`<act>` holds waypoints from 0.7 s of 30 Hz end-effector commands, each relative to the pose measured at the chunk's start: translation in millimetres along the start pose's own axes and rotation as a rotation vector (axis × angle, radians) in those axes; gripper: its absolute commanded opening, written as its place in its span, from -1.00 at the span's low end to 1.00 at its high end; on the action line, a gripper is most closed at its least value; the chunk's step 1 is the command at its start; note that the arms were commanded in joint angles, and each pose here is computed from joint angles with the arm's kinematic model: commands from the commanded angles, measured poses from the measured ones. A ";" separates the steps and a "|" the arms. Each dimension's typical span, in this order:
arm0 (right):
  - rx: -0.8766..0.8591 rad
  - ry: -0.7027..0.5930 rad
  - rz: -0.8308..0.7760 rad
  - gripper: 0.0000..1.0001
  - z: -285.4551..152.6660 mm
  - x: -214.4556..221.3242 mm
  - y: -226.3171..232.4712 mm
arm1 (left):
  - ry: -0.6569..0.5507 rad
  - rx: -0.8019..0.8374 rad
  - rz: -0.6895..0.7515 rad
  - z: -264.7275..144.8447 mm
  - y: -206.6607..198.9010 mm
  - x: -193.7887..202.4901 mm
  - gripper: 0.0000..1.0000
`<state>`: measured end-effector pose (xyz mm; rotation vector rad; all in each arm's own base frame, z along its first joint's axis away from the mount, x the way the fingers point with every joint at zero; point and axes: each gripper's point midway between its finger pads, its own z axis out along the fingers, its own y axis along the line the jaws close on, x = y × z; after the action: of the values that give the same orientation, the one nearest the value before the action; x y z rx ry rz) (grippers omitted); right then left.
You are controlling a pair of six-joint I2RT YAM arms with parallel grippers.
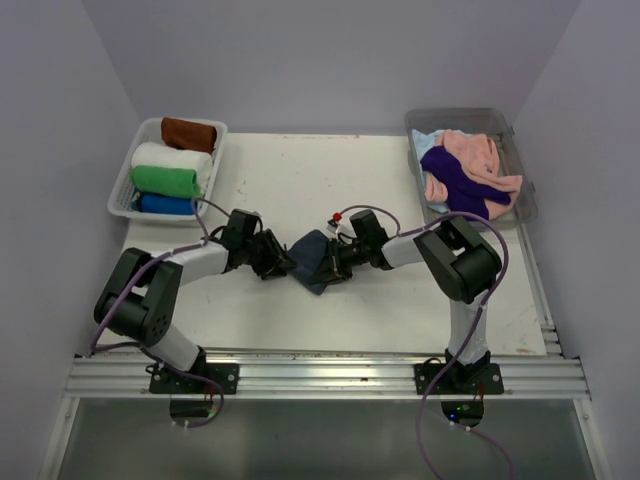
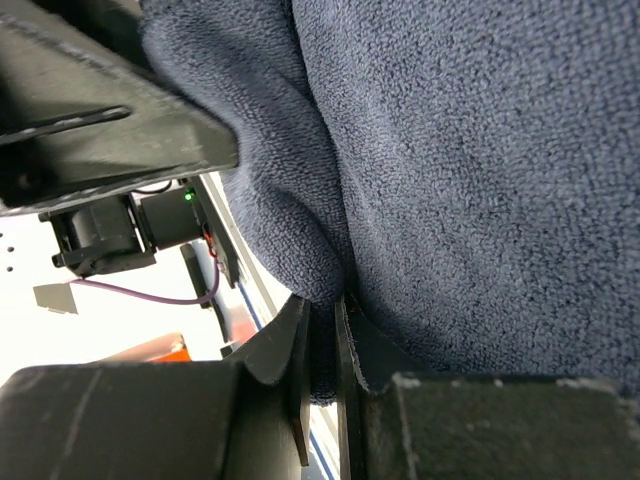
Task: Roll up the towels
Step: Roll the towel
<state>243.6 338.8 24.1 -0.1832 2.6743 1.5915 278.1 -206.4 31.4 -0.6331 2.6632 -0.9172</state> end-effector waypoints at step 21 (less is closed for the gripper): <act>0.392 -0.202 -0.249 -0.07 -65.7 -23.5 11.0 | 0.106 -0.094 -0.044 45.3 8.2 -7.2 -0.17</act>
<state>257.6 307.6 43.4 -0.2355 2.6887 1.1901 313.1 -232.6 20.8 -0.6547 2.7231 -0.9859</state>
